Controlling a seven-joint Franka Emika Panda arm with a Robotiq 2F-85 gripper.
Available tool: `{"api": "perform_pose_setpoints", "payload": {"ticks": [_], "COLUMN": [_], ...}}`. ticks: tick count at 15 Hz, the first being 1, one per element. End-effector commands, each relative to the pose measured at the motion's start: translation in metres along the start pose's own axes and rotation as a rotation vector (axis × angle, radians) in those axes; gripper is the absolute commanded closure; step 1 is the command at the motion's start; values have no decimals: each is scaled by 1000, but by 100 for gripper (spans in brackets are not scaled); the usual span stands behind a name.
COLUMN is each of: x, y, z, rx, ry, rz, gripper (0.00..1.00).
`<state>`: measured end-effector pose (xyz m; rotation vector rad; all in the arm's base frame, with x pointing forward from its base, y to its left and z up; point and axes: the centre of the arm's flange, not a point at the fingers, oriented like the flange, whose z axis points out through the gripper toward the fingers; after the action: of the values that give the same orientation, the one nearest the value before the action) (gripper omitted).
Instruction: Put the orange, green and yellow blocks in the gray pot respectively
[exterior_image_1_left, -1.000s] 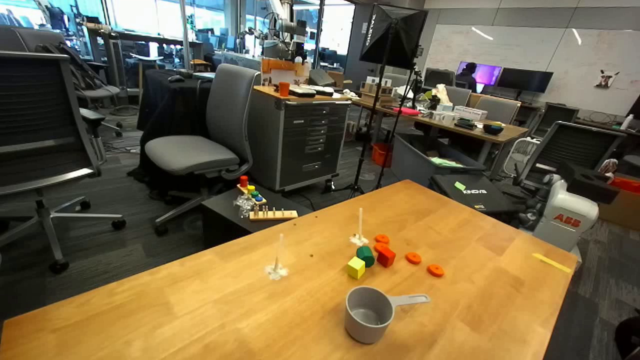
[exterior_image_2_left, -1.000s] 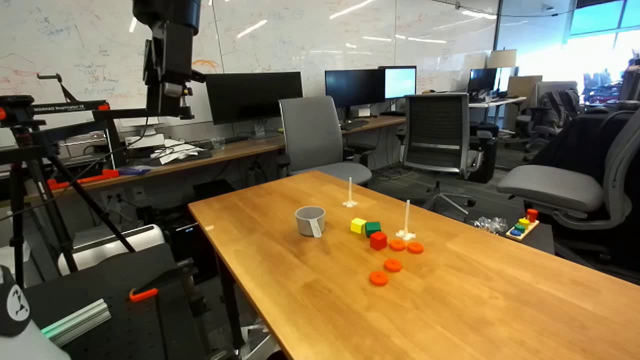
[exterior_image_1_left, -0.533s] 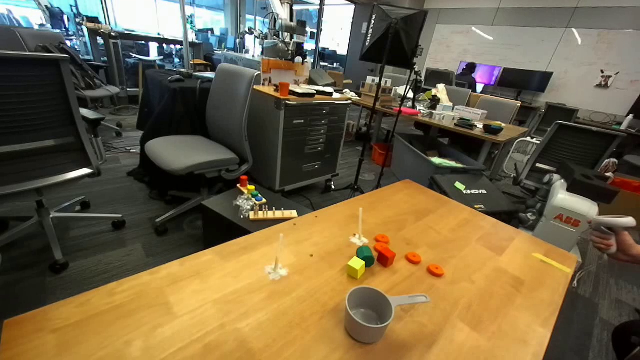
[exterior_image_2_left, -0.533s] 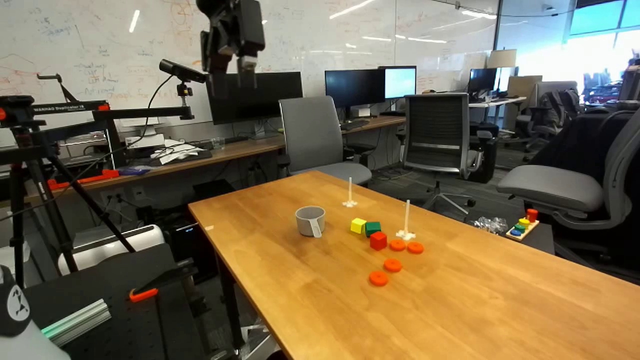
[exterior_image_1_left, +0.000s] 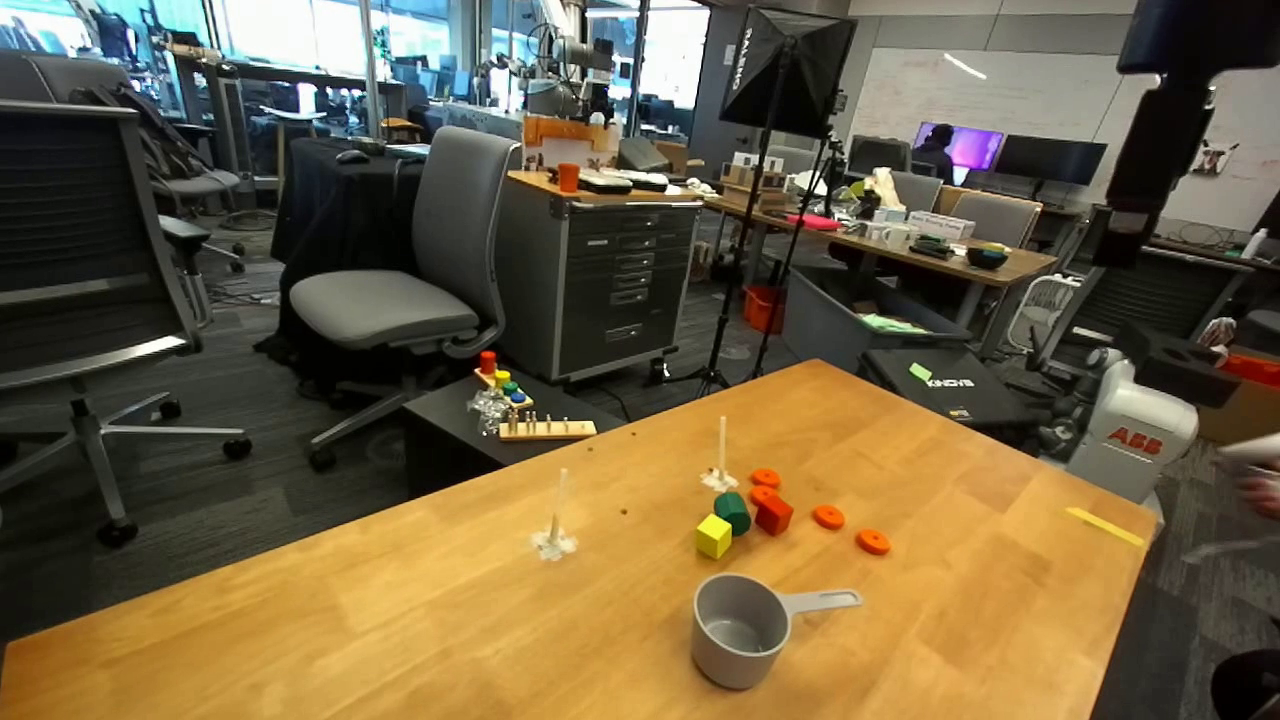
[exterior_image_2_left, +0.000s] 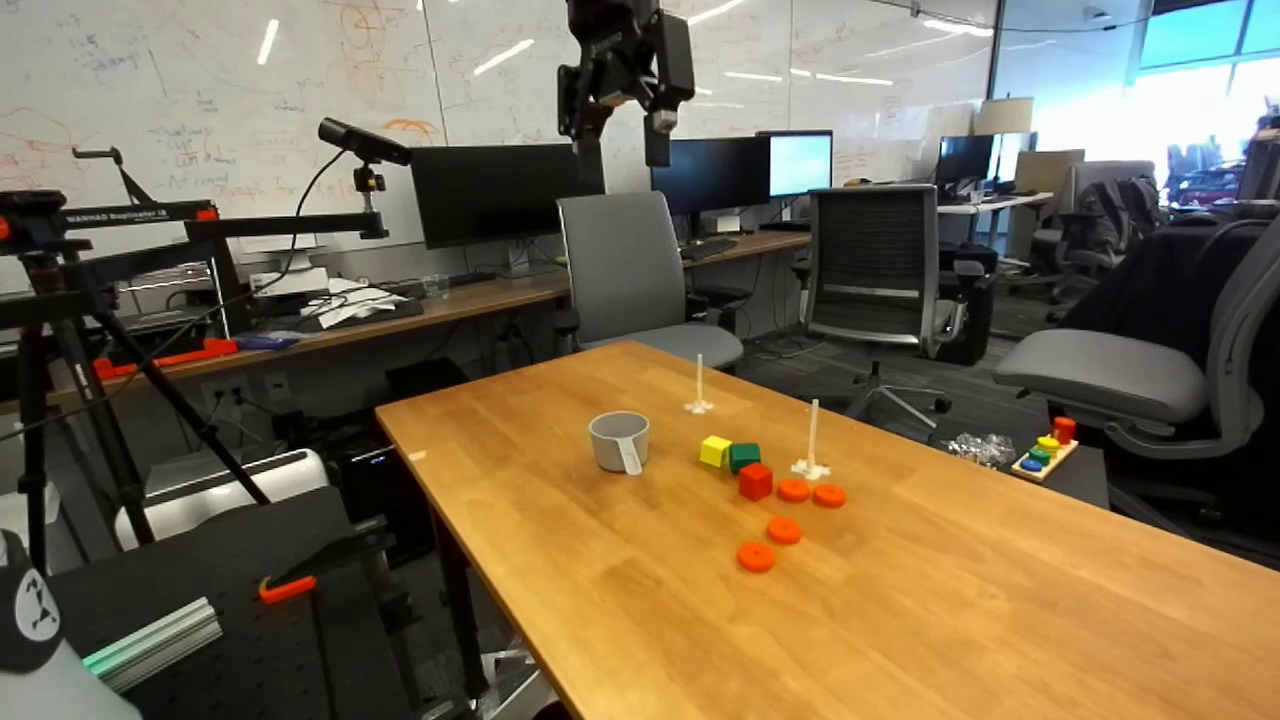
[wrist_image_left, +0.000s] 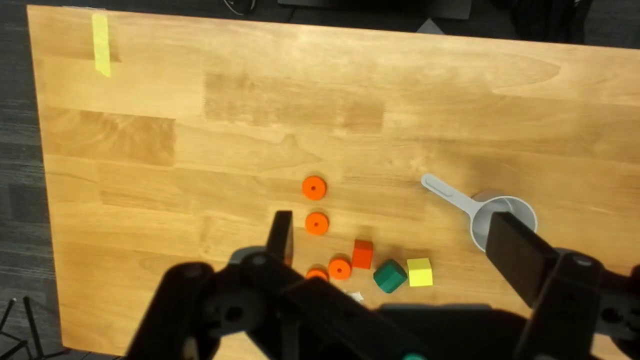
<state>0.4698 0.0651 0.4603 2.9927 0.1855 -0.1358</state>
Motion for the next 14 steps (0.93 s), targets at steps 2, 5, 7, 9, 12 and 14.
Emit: {"api": "perform_pose_setpoints", "payload": {"ticks": [2,5,7,9,12,14], "x": [-2,16,40,61,95,120], "y": [-1,5,5,5,-1,-6], "z": [1,3,7,12,22,35], "rx": [-1,13,27,39,48,51], "ry": [-2,45,72,85,90,82], "rz": [-1,-2,14,19,17,19], "gripper": [0,0,0,0,0,0]}}
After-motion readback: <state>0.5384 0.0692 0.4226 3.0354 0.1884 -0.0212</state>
